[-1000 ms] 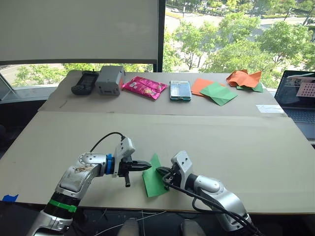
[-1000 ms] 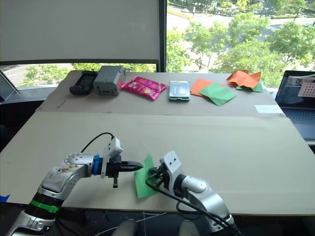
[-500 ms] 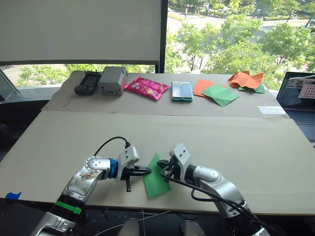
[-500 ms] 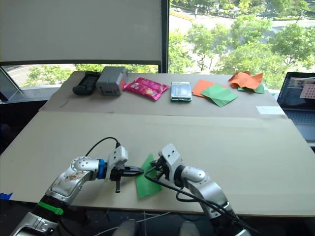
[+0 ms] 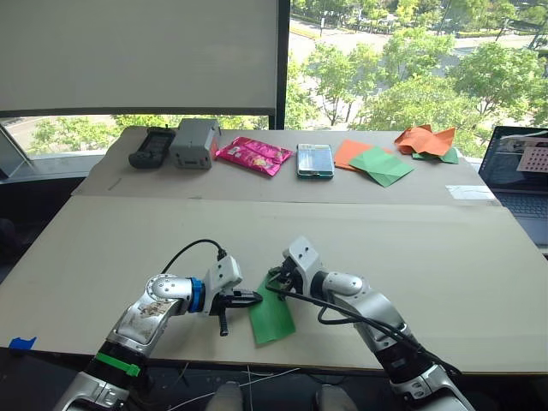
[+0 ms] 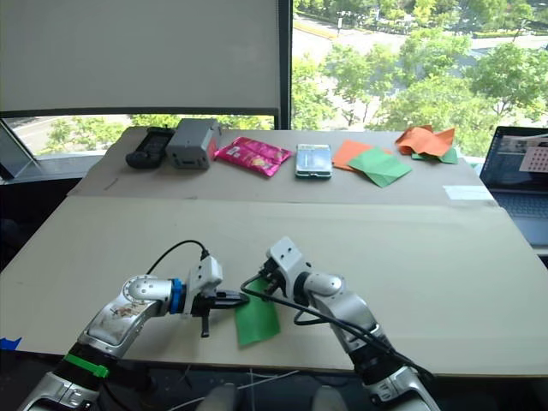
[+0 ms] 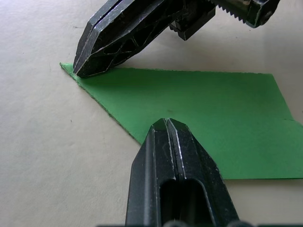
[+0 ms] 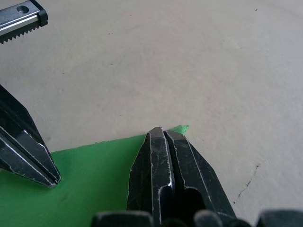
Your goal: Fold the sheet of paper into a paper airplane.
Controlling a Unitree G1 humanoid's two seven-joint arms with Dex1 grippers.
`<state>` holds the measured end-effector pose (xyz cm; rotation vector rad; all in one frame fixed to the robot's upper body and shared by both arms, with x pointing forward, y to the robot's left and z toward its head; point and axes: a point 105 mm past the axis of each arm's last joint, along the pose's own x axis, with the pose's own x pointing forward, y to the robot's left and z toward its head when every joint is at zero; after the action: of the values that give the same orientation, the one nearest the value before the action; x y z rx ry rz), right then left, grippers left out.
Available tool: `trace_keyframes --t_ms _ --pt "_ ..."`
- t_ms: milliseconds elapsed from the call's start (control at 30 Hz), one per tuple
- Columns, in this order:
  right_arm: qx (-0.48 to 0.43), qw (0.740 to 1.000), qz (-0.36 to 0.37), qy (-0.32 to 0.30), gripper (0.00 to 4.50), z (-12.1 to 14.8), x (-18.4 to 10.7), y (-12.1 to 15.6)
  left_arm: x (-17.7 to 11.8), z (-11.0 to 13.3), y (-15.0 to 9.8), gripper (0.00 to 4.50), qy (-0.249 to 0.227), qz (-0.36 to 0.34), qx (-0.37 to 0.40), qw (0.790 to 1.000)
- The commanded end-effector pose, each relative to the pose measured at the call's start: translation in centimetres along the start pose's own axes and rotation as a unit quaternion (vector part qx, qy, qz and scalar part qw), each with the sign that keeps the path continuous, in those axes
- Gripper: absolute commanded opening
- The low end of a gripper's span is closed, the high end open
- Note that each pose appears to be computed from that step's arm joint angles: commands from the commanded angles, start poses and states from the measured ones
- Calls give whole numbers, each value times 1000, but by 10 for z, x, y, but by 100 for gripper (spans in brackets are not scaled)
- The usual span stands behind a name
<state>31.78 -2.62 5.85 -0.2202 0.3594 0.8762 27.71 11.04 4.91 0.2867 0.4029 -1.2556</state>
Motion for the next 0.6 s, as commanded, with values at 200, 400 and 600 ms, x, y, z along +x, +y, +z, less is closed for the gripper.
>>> trace_keyframes --t_ms 200,400,600 --pt "18 999 -21 47 0 -21 4 -7 -1 -25 -5 3 46 6 -27 999" --pt "17 998 2 61 0 -32 -8 6 -1 -25 -4 3 47 8 -27 999" --pt "16 996 27 79 0 -43 -22 24 -1 -25 -3 3 47 9 -25 999"
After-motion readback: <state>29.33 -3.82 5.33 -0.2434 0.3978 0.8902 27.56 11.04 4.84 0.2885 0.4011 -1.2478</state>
